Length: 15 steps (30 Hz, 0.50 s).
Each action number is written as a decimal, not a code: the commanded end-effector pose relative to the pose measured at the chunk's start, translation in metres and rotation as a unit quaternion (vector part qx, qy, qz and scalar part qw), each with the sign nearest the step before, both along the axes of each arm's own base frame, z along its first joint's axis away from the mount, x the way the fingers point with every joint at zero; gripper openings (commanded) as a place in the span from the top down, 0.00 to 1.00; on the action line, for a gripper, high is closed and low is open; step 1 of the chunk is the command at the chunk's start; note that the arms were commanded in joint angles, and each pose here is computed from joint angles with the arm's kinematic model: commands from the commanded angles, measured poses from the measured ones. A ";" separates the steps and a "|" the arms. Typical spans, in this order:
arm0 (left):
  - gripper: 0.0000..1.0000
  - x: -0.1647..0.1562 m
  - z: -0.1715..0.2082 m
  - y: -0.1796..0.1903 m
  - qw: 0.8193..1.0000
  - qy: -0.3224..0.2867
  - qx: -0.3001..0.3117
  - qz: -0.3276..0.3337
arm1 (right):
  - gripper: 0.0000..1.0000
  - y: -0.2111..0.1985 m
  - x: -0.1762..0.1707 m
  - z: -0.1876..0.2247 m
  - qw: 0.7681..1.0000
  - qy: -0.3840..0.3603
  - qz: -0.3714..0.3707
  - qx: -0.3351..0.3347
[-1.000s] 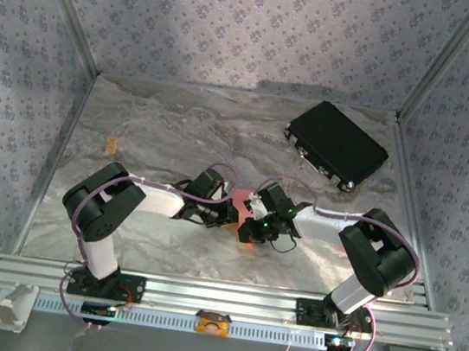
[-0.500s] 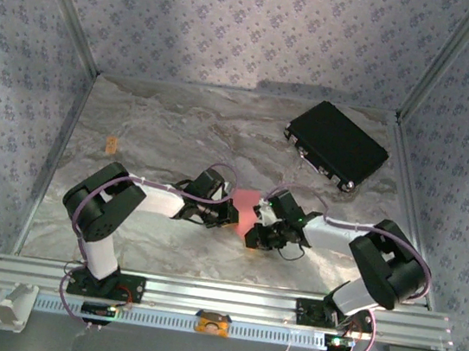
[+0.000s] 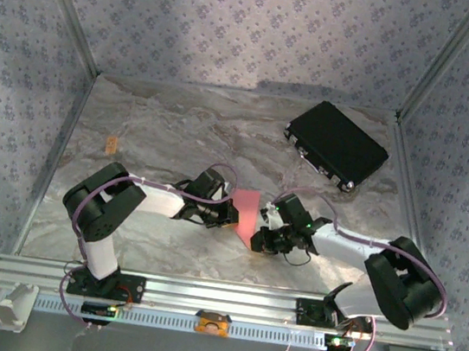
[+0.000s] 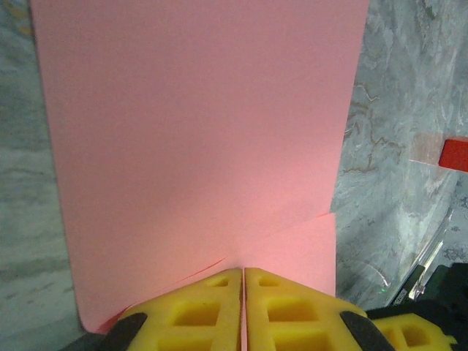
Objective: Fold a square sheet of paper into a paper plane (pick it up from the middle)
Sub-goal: Third fold the triangle at the center of the table.
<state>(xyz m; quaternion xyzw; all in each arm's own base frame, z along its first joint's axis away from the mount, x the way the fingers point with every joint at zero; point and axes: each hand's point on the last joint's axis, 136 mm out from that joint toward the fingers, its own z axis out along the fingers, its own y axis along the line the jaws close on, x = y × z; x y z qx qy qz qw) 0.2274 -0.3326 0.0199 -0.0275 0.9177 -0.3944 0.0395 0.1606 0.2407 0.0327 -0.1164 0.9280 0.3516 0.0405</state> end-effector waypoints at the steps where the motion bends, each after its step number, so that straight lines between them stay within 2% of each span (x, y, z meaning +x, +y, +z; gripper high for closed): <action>1: 0.90 -0.006 -0.019 0.014 0.999 0.017 0.037 0.000 | 0.91 0.010 0.011 0.024 1.000 -0.018 0.002 0.013; 8: 0.90 -0.006 -0.019 0.014 0.999 0.017 0.038 0.000 | 0.92 0.031 0.019 0.013 0.999 -0.010 0.033 -0.001; 15: 0.90 -0.006 -0.022 0.014 0.999 0.021 0.040 -0.001 | 0.94 0.010 0.008 -0.028 0.998 0.026 0.022 -0.062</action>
